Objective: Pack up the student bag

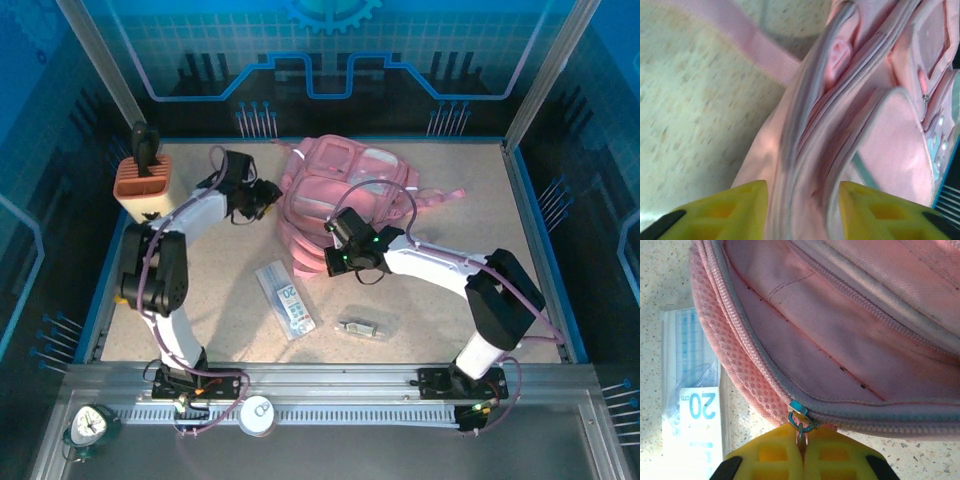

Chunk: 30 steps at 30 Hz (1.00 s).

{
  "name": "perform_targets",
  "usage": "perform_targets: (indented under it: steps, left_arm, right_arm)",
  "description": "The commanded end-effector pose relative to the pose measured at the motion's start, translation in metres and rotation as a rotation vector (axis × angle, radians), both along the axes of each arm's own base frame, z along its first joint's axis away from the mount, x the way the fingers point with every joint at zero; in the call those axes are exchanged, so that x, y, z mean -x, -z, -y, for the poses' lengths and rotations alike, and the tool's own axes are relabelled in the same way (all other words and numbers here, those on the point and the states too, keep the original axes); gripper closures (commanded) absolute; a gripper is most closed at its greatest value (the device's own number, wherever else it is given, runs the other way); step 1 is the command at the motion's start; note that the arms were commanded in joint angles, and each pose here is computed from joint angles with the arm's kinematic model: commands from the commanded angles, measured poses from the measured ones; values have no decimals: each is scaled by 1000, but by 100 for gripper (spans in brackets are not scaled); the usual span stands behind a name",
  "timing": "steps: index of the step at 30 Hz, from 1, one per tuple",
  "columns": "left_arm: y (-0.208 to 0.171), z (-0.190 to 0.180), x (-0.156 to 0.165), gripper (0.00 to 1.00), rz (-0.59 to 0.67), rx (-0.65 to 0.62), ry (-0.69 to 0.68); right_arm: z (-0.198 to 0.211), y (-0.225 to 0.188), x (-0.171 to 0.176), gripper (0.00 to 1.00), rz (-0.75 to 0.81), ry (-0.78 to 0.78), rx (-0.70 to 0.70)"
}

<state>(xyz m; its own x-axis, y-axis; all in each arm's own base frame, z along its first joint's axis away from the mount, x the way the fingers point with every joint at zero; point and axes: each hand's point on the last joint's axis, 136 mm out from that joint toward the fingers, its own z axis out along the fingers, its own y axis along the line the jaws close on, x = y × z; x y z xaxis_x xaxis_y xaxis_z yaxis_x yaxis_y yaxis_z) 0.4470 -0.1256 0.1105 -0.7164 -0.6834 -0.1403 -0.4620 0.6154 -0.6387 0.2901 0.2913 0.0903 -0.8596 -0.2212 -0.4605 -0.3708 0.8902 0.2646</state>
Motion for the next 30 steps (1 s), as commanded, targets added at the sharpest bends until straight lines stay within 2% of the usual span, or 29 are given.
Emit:
perform_targets:
  steps: [1,3,6,11,20,26,30]
  left_arm:
    - [-7,14,41,54,-55,131,-83]
    - [-8,34,59,49,-35,198,-87]
    - [-11,57,83,44,-55,187,-83]
    - [-12,99,107,44,-84,248,-78]
    - [16,121,109,46,-186,243,-134]
    - [38,117,109,55,-246,191,-188]
    - [41,115,104,76,-248,150,-187]
  right_arm:
    - [-10,-8,-1,100,2,-13,-23]
    - [-11,-8,1,100,1,-19,-27]
    - [-8,-5,3,100,-3,-17,-19]
    - [-8,-7,7,100,5,-40,-38]
    - [-11,-4,9,100,3,-47,-56]
    - [-11,-3,8,100,8,-49,-52]
    - [-3,-4,6,100,16,-33,-8]
